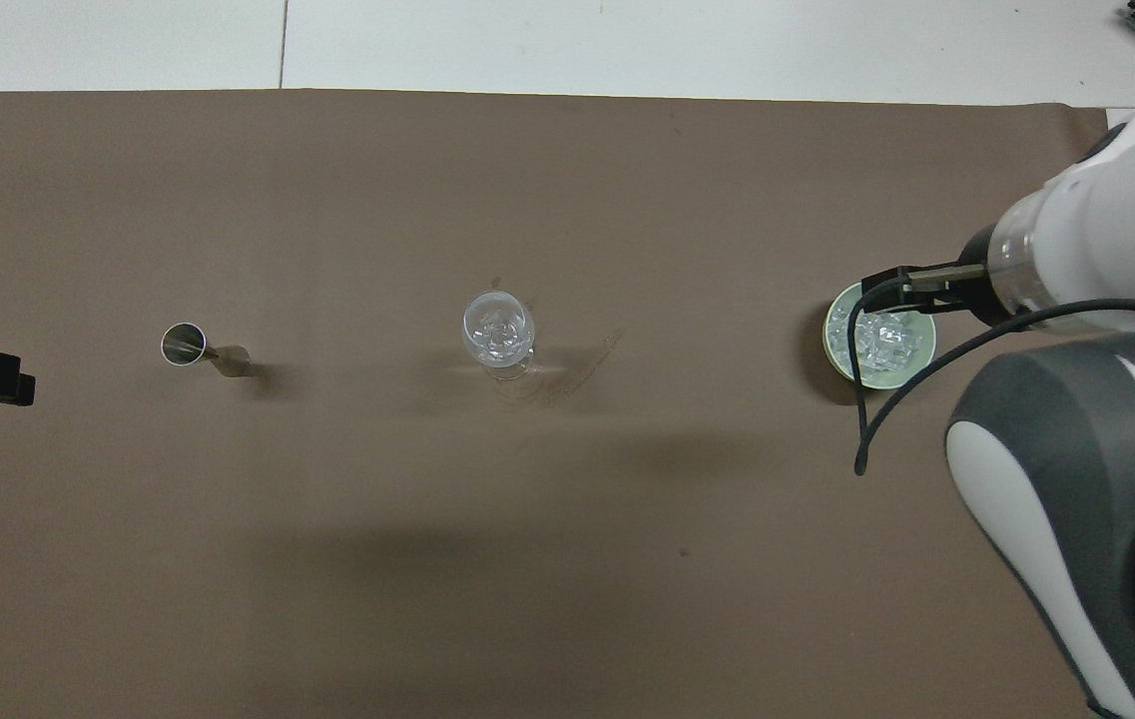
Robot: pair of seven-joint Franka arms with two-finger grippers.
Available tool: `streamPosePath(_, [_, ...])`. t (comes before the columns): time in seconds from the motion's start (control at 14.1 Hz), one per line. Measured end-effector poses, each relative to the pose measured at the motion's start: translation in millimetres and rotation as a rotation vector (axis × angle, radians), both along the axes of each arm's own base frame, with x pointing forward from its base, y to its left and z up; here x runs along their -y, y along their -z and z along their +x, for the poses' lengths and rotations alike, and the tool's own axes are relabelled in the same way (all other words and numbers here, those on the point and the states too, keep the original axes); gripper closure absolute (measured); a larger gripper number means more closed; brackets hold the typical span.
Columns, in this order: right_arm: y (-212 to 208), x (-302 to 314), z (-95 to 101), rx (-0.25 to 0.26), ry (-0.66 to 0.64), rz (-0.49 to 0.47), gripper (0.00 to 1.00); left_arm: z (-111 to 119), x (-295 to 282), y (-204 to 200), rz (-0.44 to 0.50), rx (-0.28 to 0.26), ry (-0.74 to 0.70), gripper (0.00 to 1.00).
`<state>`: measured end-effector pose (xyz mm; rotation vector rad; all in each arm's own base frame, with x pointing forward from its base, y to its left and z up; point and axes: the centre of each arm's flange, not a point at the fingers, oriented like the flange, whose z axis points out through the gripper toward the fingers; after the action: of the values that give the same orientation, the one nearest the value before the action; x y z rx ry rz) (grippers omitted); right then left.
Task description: Pour wine and add ice with both arms
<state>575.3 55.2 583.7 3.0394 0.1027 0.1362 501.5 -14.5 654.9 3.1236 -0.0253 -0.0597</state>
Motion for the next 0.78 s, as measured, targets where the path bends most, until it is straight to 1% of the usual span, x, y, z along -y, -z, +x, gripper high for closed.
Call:
streamPosePath(0.28, [-0.5,9.0,1.4,0.0,-0.009,0.039,0.0,0.0,0.0,0.0,0.0,0.0,0.0,0.0])
streamPosePath(0.78, [-10.9,-2.8,1.9,0.028,-0.03,0.044,0.0,0.0,0.0,0.0,0.0,0.0,0.0,0.0])
